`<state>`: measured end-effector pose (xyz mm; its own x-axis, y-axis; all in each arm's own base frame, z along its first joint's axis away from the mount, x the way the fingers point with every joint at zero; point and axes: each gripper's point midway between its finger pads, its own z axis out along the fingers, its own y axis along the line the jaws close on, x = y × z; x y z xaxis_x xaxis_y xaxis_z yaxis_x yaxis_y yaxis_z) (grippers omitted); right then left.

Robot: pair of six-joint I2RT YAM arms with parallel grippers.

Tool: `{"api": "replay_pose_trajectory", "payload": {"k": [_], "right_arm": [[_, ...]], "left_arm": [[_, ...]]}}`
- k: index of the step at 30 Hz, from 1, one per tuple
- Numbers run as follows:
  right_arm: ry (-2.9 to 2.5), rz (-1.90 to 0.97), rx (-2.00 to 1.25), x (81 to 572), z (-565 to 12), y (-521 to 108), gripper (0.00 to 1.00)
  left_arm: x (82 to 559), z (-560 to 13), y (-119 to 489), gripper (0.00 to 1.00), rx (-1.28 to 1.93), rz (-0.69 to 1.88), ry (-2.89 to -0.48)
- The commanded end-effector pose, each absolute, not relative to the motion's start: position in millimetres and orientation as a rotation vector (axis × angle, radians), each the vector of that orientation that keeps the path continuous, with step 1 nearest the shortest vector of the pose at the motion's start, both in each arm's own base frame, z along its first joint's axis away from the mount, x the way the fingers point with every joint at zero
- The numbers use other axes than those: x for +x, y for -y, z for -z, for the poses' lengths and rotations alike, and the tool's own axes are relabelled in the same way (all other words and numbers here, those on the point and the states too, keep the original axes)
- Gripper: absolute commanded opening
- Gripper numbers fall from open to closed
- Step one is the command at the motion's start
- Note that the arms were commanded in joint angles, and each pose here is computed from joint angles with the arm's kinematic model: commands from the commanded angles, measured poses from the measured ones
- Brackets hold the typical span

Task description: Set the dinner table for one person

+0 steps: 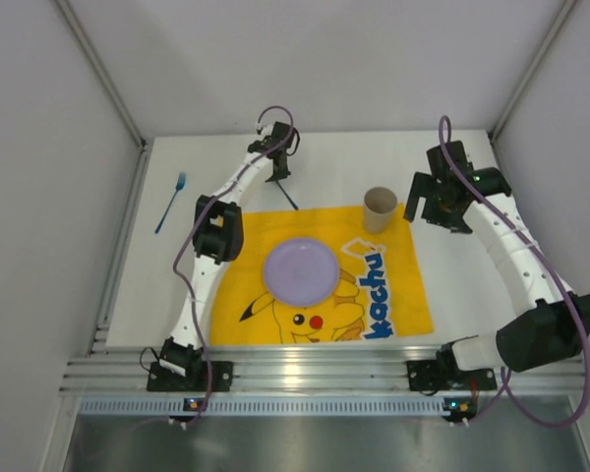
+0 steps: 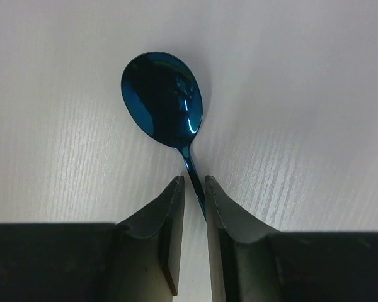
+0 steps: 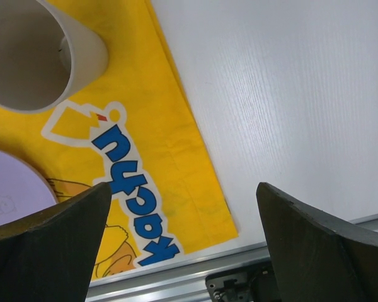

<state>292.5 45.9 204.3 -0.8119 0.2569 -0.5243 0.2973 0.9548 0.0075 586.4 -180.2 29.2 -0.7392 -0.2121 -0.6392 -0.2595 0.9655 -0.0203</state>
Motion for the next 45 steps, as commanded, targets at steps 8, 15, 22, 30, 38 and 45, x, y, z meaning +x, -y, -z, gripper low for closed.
{"api": "replay_pose_trajectory", "payload": {"k": [8, 15, 22, 30, 38, 45], "right_arm": [[-2.523, 0.064, 0.337, 296, -212, -39, 1.0], [-2.47, 0.037, 0.229, 317, -227, -45, 1.0], [-2.339, -0.113, 0.175, 337, -280, -68, 1.0], [-2.198, -0.65, -0.042, 336, -321, -159, 1.0], [-2.135, -1.214, -0.025, 328, -311, -226, 1.0], [-2.053, -1.505, -0.095, 307, -319, -259, 0.96]], "left_arm": [[541, 32, 123, 0.0, -0.364, -0.228, -2.684], [588, -60, 116, 0.0, -0.493, 0.096, -2.449], [610, -192, 106, 0.0, -0.574, 0.323, -2.171], [572, -290, 113, 0.0, -0.553, 0.454, -2.036], [446, -302, 234, 0.0, -0.386, 0.563, -2.157], [365, -278, 309, 0.0, -0.306, 0.643, -2.266]]}}
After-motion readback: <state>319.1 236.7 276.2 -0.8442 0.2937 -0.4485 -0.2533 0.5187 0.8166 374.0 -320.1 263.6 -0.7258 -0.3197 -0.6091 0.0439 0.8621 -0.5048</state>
